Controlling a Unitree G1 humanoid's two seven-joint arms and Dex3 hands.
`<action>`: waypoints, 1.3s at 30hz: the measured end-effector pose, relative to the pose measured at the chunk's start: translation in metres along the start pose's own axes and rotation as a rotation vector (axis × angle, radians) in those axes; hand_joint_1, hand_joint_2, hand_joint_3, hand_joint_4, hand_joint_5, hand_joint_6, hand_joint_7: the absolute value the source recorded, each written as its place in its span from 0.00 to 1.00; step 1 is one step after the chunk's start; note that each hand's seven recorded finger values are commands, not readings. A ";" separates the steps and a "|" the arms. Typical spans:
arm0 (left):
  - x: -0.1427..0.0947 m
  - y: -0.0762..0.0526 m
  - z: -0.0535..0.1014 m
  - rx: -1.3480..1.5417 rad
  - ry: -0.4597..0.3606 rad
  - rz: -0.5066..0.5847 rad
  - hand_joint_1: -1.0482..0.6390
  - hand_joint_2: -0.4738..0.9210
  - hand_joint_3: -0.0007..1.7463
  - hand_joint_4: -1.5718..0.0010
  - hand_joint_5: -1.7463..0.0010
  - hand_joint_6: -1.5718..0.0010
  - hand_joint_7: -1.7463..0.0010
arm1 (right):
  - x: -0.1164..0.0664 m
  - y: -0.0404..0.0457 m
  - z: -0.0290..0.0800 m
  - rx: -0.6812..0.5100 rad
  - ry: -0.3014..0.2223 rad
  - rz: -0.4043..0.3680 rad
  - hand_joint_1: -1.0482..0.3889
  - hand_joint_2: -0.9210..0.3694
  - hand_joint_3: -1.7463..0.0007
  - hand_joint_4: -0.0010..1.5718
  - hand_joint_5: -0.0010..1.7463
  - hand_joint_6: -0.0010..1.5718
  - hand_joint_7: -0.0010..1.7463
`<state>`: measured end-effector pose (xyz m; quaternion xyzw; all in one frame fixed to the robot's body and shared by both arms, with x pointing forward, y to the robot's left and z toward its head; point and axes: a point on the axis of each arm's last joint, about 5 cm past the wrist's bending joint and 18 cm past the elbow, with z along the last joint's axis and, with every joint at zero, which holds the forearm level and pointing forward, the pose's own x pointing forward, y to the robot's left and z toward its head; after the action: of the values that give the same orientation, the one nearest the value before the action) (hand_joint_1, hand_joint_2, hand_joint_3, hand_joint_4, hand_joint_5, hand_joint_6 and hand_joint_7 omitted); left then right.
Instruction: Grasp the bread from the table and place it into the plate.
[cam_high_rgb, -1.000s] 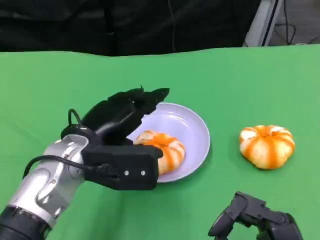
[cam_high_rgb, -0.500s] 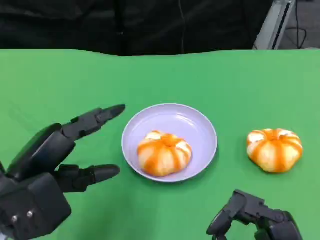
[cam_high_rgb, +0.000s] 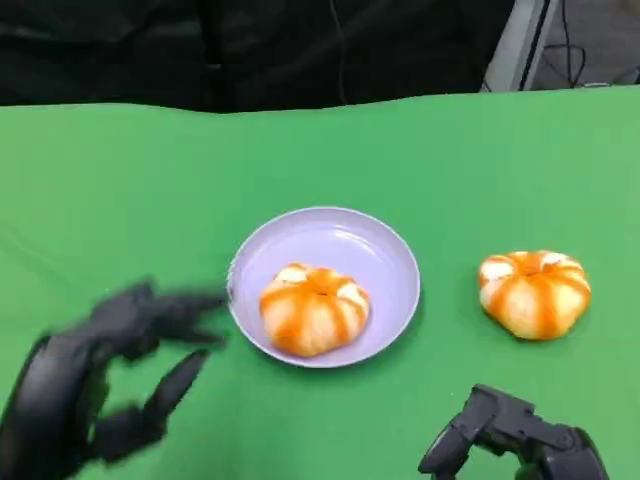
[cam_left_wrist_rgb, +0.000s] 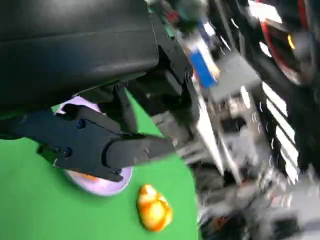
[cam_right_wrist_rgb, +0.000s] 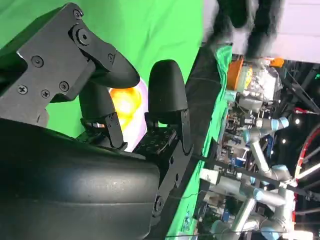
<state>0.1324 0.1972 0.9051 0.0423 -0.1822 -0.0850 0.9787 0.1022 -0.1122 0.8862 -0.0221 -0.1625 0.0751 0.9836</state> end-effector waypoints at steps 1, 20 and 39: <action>-0.004 0.000 -0.001 -0.003 0.011 0.013 0.68 0.76 0.67 0.51 0.11 0.53 0.25 | 0.000 -0.0004 0.000 -0.002 -0.001 0.001 0.68 0.49 0.22 0.47 0.90 0.51 0.74; -0.020 -0.013 -0.007 -0.107 0.081 0.076 0.62 0.76 0.59 0.43 0.00 0.53 0.04 | 0.000 -0.0056 0.000 0.008 0.003 0.006 0.68 0.47 0.24 0.46 0.91 0.50 0.75; -0.022 -0.015 -0.007 -0.108 0.086 0.076 0.63 0.75 0.61 0.47 0.00 0.53 0.05 | -0.001 -0.0078 0.000 0.012 0.007 -0.001 0.67 0.45 0.25 0.46 0.92 0.49 0.77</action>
<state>0.1124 0.1869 0.8896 -0.0140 -0.1368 -0.0555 0.9889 0.1027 -0.1200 0.8861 -0.0162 -0.1583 0.0755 0.9844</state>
